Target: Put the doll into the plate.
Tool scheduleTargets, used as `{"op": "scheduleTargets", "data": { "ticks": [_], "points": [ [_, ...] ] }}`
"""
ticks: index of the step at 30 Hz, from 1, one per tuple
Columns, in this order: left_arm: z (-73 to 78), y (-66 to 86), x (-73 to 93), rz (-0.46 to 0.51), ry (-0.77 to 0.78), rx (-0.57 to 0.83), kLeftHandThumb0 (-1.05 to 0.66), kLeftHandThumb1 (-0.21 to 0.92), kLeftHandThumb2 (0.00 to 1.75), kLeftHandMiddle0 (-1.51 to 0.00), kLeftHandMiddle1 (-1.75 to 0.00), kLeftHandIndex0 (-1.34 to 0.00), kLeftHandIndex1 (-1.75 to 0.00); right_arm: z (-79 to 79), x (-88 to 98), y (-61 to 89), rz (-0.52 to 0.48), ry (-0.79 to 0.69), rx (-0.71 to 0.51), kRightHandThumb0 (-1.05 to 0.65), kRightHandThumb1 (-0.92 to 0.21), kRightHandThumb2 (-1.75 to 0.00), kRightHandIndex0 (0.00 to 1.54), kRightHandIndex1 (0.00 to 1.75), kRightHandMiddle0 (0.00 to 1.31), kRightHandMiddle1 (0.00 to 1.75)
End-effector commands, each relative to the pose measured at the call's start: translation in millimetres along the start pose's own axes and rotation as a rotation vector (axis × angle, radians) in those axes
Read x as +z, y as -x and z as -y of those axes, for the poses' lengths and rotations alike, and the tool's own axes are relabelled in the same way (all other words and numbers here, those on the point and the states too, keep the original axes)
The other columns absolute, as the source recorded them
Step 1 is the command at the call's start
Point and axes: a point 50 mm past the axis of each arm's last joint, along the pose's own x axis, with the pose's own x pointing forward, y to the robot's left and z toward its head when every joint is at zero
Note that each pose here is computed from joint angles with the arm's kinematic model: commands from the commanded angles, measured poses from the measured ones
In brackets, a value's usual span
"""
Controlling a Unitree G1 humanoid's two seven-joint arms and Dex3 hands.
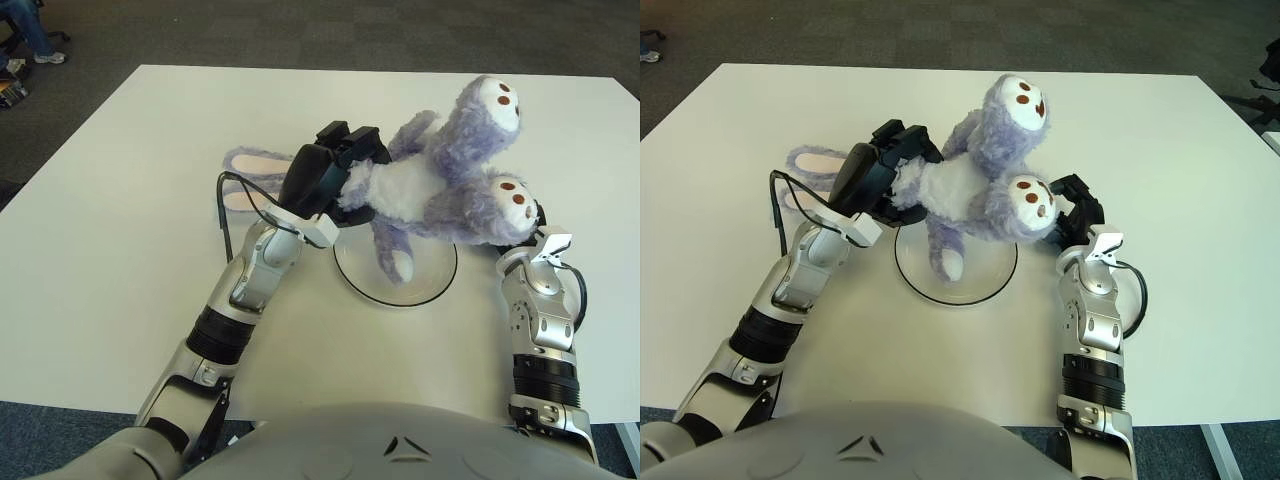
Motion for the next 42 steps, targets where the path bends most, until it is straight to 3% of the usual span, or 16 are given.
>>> {"op": "scheduleTargets", "data": {
  "ticks": [1, 7, 14, 16, 17, 21, 29, 37, 42],
  "points": [
    [-0.6, -0.9, 1.1, -0.003, 0.006, -0.002, 0.00, 0.15, 1.39, -0.73, -1.75, -0.73, -1.38, 1.1, -20.7, 7.5, -0.110, -0.018, -0.008, -0.46, -0.39, -1.23, 1.22, 1.75, 0.56, 1.75],
    [0.3, -0.3, 1.1, -0.021, 0.035, -0.046, -0.01, 0.26, 1.27, -0.64, -1.75, -0.65, -1.39, 1.1, -20.4, 7.4, -0.108, -0.010, -0.008, -0.46, -0.39, -1.23, 1.22, 1.75, 0.56, 1.75],
    [-0.9, 0.2, 2.2, -0.030, 0.051, -0.094, -0.01, 0.54, 0.96, -0.44, -1.75, -0.42, -1.48, 1.1, -19.8, 7.5, -0.101, -0.007, 0.000, -0.46, -0.39, -1.23, 1.21, 1.75, 0.56, 1.75],
    [-1.4, 0.5, 2.5, -0.027, 0.055, -0.100, -0.19, 0.61, 0.83, -0.29, -1.75, -0.45, -1.52, 1.0, -19.6, 7.7, -0.098, -0.006, 0.001, -0.46, -0.39, -1.23, 1.21, 1.75, 0.56, 1.75],
    [-1.7, 0.8, 2.5, -0.025, 0.059, -0.103, -0.35, 0.55, 0.82, -0.22, -1.75, -0.30, -1.53, 0.9, -19.6, 7.7, -0.096, -0.006, 0.002, -0.46, -0.39, -1.22, 1.21, 1.75, 0.56, 1.75],
    [-1.9, 1.2, 2.3, -0.021, 0.065, -0.105, -0.61, 0.45, 0.84, -0.09, -1.71, -0.07, -1.49, 0.9, -19.6, 7.7, -0.095, -0.007, 0.002, -0.46, -0.40, -1.22, 1.20, 1.75, 0.55, 1.75],
    [-1.8, 1.4, 1.7, 0.000, 0.070, -0.099, -0.75, 0.59, 0.71, -0.07, -1.40, 0.00, -1.14, 0.9, -19.7, 7.6, -0.098, -0.021, -0.003, -0.45, -0.41, -1.21, 1.17, 1.75, 0.54, 1.75],
    [-1.3, 2.2, 1.0, 0.008, 0.097, -0.112, -0.78, 0.65, 0.65, -0.06, -1.22, 0.00, -0.99, -0.1, -18.6, 8.2, -0.095, -0.023, -0.009, -0.45, -0.41, -1.20, 1.17, 1.75, 0.54, 1.75],
    [-1.5, 2.7, 0.6, 0.007, 0.103, -0.125, -0.83, 0.74, 0.55, -0.08, -1.04, 0.00, -0.93, -0.8, -18.0, 8.6, -0.097, -0.025, -0.011, -0.45, -0.42, -1.20, 1.18, 1.75, 0.54, 1.75]
  ]
}}
